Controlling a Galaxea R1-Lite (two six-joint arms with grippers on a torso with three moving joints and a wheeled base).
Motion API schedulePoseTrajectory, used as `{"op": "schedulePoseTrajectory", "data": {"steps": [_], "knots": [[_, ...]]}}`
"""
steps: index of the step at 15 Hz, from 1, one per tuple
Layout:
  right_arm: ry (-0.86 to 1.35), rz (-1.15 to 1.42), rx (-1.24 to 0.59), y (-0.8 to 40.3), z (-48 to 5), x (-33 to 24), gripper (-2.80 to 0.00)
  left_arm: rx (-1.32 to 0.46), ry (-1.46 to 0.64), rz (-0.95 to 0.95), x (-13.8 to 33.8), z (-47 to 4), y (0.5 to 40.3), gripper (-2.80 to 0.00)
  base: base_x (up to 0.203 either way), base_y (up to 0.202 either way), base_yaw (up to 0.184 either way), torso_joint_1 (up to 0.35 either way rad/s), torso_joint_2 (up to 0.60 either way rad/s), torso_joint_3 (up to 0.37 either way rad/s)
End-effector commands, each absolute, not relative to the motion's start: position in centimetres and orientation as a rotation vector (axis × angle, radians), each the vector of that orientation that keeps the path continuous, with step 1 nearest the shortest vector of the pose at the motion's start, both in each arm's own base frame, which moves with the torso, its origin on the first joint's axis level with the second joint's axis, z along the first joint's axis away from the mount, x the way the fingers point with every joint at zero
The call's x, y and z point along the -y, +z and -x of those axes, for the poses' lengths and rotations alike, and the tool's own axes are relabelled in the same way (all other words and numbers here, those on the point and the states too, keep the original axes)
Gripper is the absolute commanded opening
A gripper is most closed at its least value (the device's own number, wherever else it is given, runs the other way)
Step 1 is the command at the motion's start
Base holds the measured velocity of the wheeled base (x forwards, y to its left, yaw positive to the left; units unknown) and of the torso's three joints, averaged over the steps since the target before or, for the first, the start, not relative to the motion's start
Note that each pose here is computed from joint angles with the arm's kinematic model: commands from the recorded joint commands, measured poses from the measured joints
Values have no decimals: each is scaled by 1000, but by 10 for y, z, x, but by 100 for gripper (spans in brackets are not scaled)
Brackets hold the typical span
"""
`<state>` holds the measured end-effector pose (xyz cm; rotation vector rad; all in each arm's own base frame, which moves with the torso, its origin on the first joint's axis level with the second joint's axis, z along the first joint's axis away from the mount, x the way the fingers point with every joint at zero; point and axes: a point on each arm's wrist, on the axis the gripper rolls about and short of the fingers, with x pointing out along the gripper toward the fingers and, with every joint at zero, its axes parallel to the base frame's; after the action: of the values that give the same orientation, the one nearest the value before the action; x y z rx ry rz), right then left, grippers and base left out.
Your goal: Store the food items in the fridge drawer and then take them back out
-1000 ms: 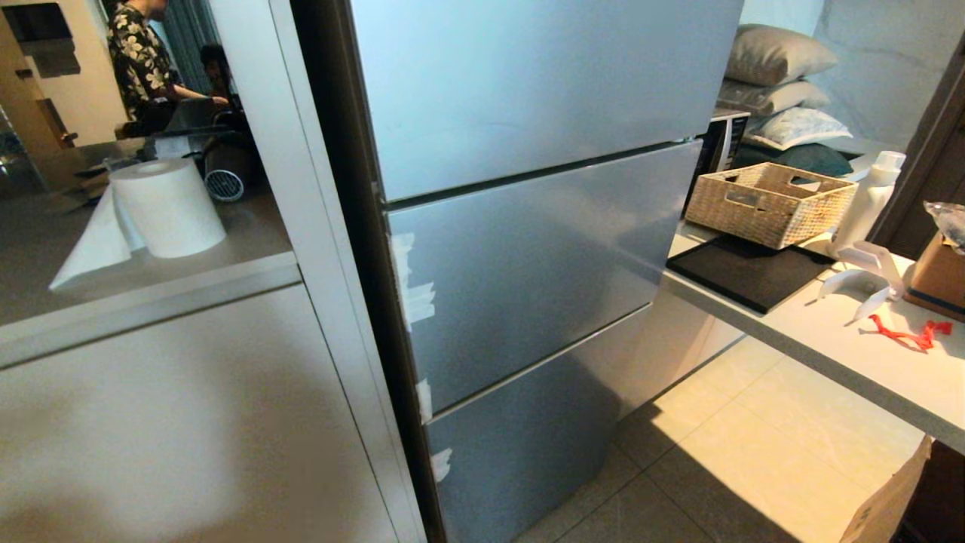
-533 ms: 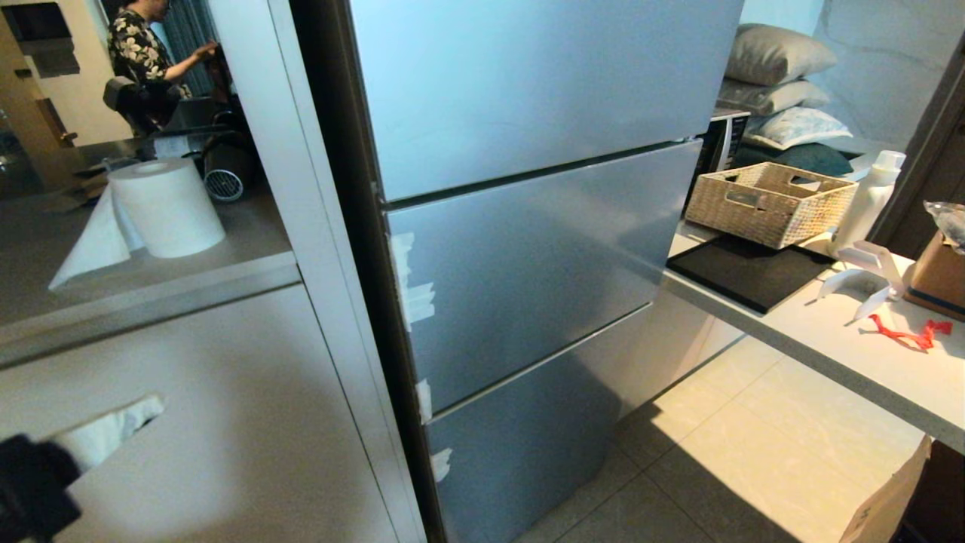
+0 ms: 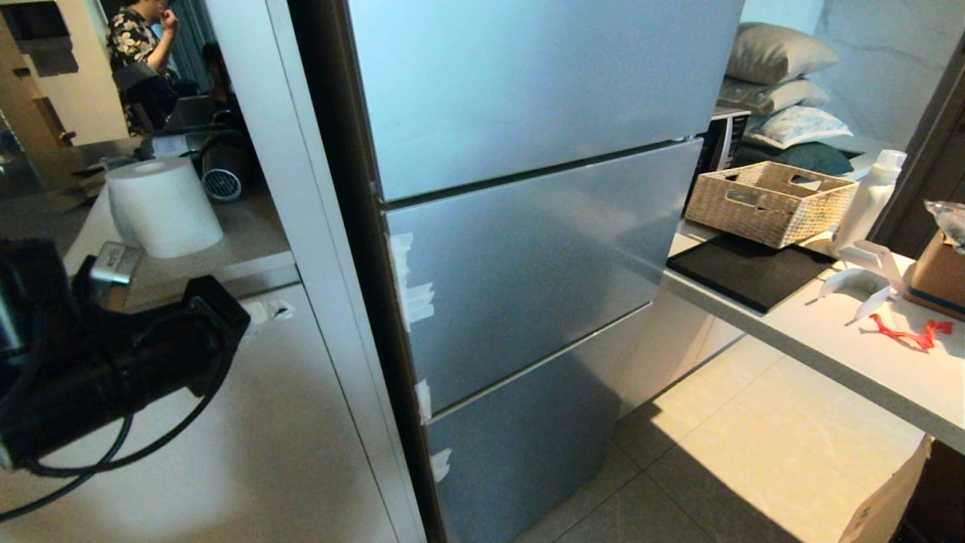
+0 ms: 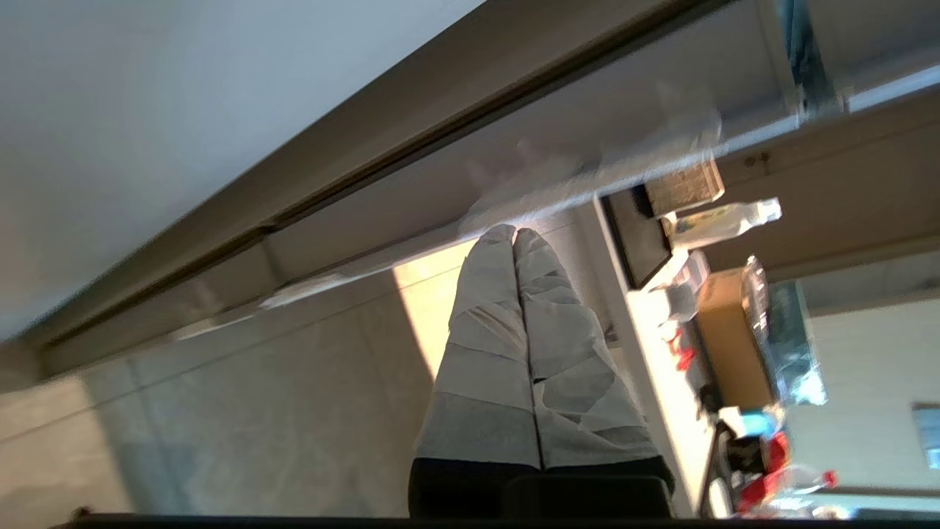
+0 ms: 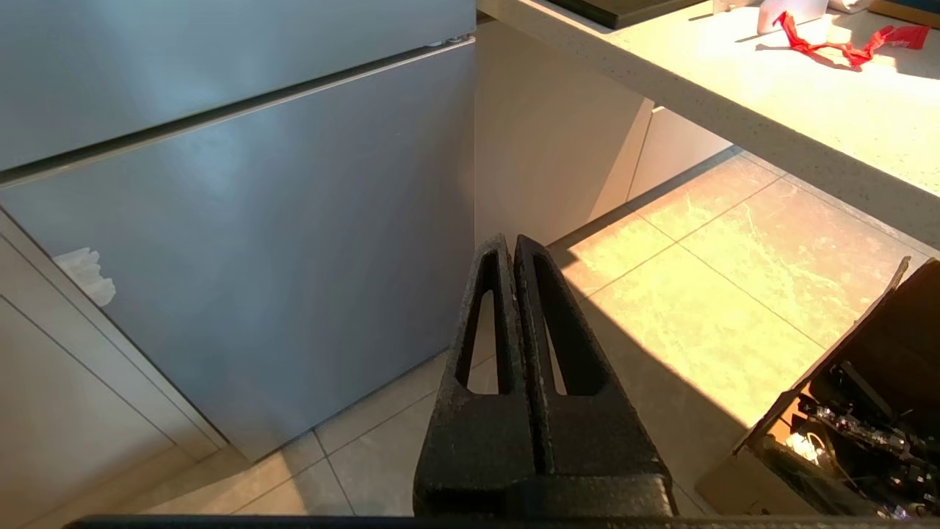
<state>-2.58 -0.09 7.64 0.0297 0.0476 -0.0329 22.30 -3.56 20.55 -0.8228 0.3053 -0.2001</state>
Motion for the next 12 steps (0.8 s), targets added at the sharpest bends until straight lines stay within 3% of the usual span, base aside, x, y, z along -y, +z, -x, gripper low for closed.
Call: {"op": "schedulePoseTrajectory", "data": {"steps": [1, 12], "knots": [[-33, -31, -50, 76, 26, 1, -280, -329, -200, 830, 50, -248, 203, -280, 0, 0, 0, 0, 0, 0], [-33, -31, -50, 76, 26, 1, -280, -336, -255, 821, 86, -286, 206, -280, 0, 0, 0, 0, 0, 0]]}}
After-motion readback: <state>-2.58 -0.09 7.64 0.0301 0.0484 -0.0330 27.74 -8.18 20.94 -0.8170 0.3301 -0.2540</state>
